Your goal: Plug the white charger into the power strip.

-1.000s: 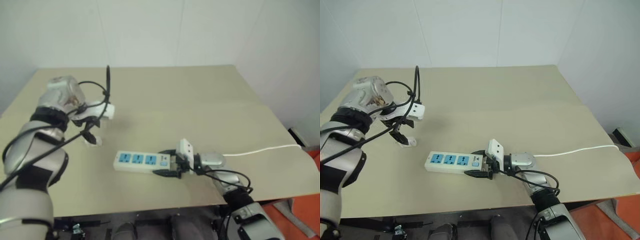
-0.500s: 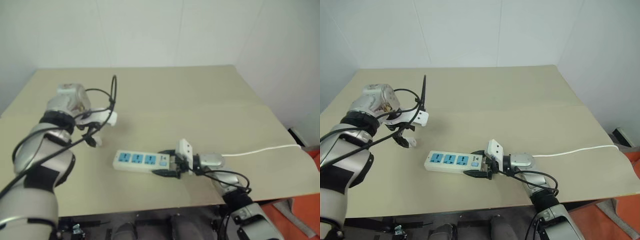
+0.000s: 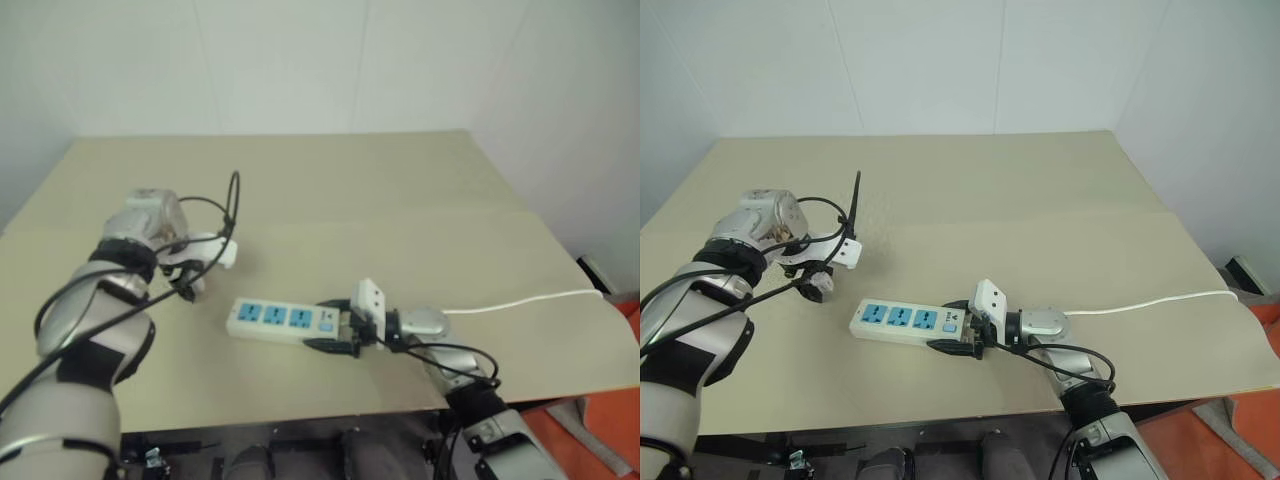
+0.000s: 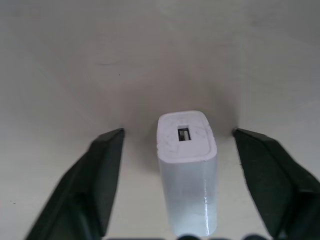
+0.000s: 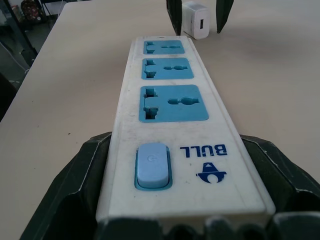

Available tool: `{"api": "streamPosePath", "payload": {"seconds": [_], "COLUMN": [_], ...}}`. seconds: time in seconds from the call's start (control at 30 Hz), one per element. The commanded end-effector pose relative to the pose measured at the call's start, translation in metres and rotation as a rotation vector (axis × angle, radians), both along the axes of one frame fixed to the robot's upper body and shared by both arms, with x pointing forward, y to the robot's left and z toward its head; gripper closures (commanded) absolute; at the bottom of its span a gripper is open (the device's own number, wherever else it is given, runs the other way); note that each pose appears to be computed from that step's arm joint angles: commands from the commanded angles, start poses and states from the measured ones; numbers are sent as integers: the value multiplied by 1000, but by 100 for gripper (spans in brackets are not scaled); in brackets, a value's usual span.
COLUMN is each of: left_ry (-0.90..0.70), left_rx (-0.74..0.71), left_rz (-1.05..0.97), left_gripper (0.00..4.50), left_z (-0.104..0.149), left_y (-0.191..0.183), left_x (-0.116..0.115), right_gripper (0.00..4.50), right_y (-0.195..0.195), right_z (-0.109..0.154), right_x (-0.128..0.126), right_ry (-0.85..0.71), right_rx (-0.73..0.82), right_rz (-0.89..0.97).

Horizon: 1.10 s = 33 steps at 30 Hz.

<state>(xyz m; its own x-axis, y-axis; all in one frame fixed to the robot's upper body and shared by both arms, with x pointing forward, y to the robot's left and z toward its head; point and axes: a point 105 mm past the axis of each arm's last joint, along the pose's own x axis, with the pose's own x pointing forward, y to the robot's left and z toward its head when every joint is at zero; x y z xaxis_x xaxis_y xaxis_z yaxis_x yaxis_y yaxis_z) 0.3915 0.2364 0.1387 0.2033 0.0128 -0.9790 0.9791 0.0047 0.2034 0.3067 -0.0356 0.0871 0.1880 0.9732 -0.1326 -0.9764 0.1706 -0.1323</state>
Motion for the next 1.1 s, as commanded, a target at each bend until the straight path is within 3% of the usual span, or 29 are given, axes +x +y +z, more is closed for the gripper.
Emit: {"api": "streamPosePath", "payload": {"seconds": [0.03, 0.17, 0.33, 0.5, 0.63, 0.8, 0.93, 1.1], "left_ry": [-48, -15, 14, -60, -245, -506, -384, -359], "left_rx": [-33, -56, -106, -234, -526, -1092, -1269, -1370], "left_rz": [-18, -36, -60, -112, -209, -322, -314, -263], "left_gripper": [226, 348, 347, 347, 347, 347, 347, 347], "left_z": [8, 10, 12, 43, 98, 172, 190, 188], "left_y": [-8, -14, -19, -33, -66, -103, -102, -103], "left_x": [5, 2, -5, -2, 5, 1, -24, -41], "right_gripper": [107, 107, 107, 107, 107, 107, 107, 107], "right_y": [7, 7, 7, 7, 9, 14, 17, 23], "right_z": [11, 11, 11, 10, 9, 8, 9, 11], "right_x": [-3, -3, -3, -5, -5, -6, -6, 5], "right_ry": [-35, -33, -33, -33, -35, -39, -52, -94], "right_rx": [30, 32, 34, 29, 21, 16, -6, -32], "right_rz": [24, 22, 17, 27, 46, 89, 155, 194]}}
